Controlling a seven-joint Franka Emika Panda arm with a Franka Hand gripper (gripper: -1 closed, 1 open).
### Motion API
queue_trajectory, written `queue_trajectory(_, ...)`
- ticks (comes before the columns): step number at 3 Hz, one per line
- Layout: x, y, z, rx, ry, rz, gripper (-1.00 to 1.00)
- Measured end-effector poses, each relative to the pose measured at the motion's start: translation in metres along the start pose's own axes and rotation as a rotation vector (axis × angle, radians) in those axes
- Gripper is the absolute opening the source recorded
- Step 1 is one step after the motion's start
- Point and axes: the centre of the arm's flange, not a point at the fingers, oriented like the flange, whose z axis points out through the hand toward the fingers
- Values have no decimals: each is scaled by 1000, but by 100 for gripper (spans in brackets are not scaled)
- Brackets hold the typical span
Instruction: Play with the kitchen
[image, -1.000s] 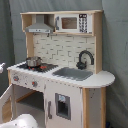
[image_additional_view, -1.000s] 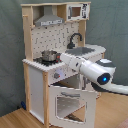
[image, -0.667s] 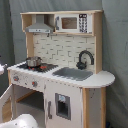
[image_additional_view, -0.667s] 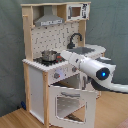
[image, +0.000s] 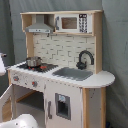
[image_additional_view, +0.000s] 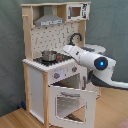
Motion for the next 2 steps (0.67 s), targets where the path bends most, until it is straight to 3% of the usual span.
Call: queue_trajectory(2, -28, 25, 36, 195, -76, 172, 100)
